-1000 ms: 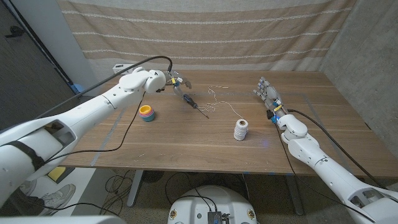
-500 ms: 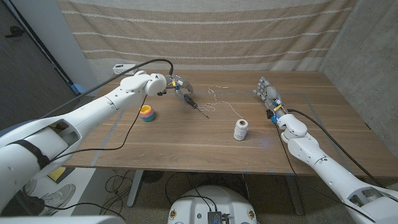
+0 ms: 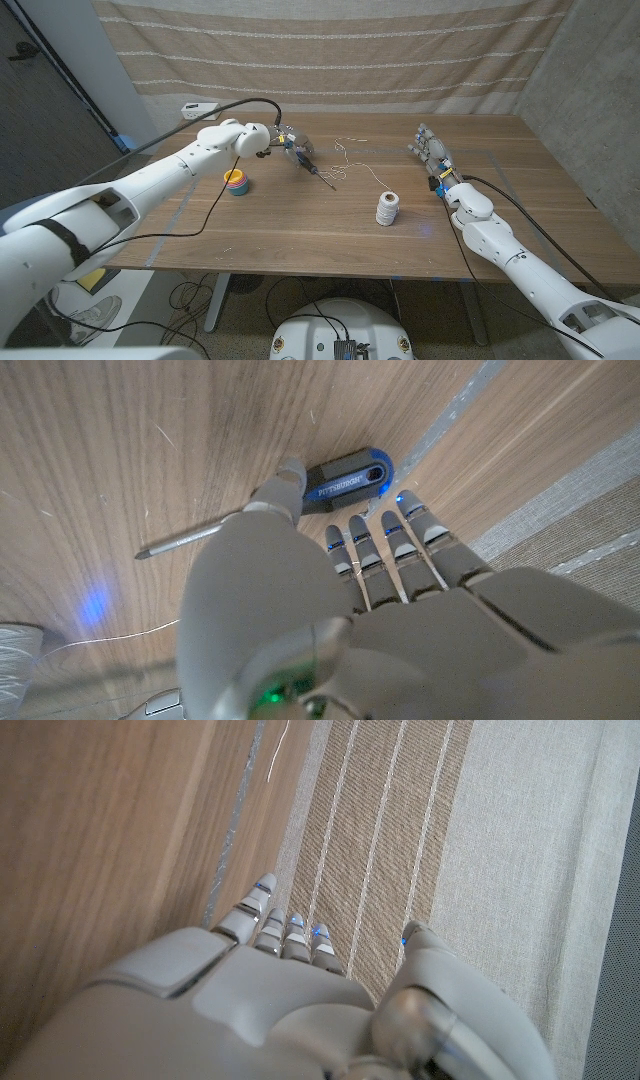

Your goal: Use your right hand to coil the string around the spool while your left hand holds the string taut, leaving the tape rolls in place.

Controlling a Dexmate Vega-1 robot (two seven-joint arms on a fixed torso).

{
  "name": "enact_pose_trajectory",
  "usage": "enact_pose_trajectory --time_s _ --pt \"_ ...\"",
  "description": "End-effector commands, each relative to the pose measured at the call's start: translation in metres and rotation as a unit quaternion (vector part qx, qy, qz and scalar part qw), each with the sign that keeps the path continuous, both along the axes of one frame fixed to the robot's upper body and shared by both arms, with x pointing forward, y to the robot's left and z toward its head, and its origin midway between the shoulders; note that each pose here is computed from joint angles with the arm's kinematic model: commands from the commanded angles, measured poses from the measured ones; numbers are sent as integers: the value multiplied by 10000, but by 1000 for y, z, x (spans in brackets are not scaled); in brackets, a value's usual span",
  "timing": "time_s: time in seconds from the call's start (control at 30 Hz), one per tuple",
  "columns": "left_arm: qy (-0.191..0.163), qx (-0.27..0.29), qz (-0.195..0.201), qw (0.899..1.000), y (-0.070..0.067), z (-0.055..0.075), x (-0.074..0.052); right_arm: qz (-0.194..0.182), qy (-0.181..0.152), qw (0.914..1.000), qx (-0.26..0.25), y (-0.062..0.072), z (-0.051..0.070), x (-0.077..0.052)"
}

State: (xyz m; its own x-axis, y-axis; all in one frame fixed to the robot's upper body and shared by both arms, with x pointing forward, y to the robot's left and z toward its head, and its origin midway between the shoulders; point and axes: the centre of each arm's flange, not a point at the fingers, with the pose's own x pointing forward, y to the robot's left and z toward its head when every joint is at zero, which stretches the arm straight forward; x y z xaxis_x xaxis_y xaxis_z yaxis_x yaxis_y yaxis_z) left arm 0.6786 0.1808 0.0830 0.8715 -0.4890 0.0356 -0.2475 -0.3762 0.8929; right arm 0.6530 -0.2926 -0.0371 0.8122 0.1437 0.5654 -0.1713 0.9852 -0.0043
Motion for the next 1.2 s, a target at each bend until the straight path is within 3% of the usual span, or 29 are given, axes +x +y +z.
enact_pose_trajectory --time_s 0.03,0.3,0.67,0.83,0.97,1.2 --pt "152 73 -10 9999 2 -14 16 -38 35 10000 16 1 -1 2" --pt "-157 -38 -229 9996 4 -21 16 -54 37 10000 21 2 1 4" --pt "-76 -99 -269 9996 8 -42 26 -75 45 10000 2 1 1 4" --pt "-356 -340 -462 9977 14 -52 29 -84 50 10000 -8 1 1 3" --pt "-661 -667 -712 9930 20 -51 27 -110 56 9999 -12 1 2 1" --pt "-1011 -1126 -1083 9825 25 -38 15 -264 59 9993 -248 2 3 -4"
